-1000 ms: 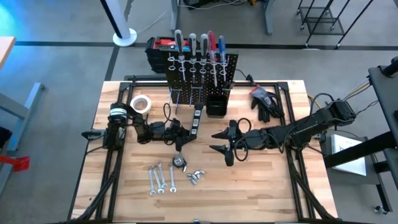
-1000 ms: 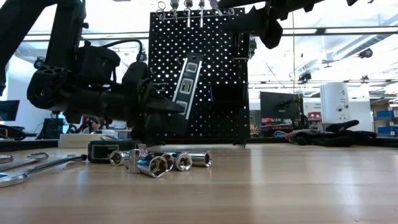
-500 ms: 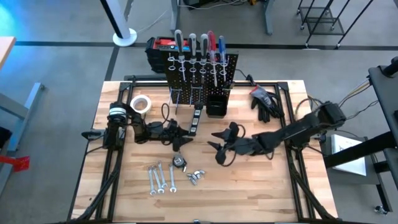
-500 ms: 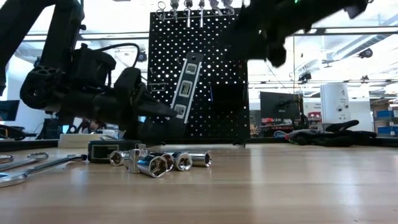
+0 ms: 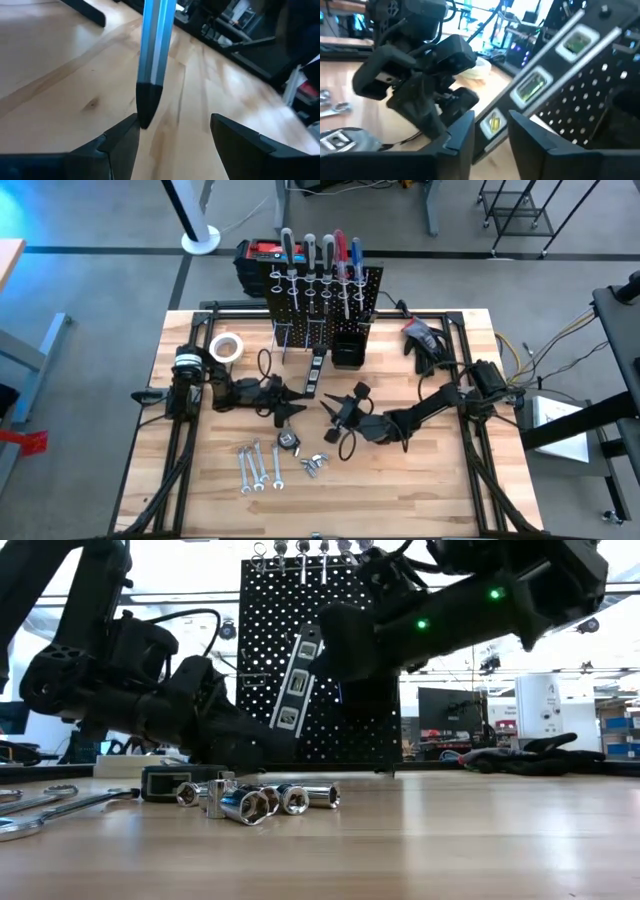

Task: Hang tools onto peg board
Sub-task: Hang the spirit level on the peg board

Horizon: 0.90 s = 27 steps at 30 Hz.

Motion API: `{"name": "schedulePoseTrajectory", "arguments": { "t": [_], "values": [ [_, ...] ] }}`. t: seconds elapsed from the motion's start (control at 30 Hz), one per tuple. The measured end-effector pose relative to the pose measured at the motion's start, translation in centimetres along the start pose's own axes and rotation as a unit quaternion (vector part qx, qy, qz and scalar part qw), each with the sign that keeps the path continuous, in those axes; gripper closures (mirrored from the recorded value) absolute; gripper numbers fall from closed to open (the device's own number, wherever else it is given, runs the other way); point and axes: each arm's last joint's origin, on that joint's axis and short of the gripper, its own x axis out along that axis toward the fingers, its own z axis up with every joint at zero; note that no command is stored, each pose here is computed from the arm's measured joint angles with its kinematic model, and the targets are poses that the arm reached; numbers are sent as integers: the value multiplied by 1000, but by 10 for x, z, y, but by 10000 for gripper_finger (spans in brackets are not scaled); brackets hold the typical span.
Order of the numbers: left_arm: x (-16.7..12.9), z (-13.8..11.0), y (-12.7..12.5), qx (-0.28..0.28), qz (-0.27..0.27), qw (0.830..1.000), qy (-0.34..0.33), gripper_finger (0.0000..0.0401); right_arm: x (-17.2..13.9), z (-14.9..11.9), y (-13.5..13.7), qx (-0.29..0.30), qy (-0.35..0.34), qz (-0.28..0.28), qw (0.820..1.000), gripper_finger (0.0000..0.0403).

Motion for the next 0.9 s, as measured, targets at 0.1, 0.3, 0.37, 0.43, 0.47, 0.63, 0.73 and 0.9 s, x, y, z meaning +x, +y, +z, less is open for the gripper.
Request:
{"name": "schedulePoseTrajectory", "arguments": {
  "t": [0.1, 0.3, 0.37, 0.43, 0.47, 0.63, 0.73, 0.9],
  "values": [
    [-3, -2, 2, 15, 14, 1000, 2, 169, 2, 6, 1, -22, -5, -7, 1000, 353],
    [-5, -6, -1, 52, 27, 998, 6, 169, 15, 21, -3, -74, -12, -32, 997, 399],
    [-5, -8, -5, 72, 26, 997, 9, 169, 24, 25, -7, -88, -3, -42, 995, 399],
    [-7, -10, -9, 95, 20, 995, 14, 169, 33, 27, -12, -106, 11, -51, 993, 401],
    [-7, -10, -12, 105, 14, 994, 13, 169, 37, 29, -14, -113, 17, -56, 992, 402],
    [-15, -13, -22, 129, 12, 991, 5, 169, 54, 35, -26, -121, 35, -89, 988, 402],
    [-22, -12, -26, 131, 25, 991, -7, 169, 61, 39, -33, -125, 38, -112, 985, 402],
    [-29, -8, -32, 126, 22, 991, -24, 169, 69, 44, -40, -141, 39, -124, 981, 402]
  ]
}}
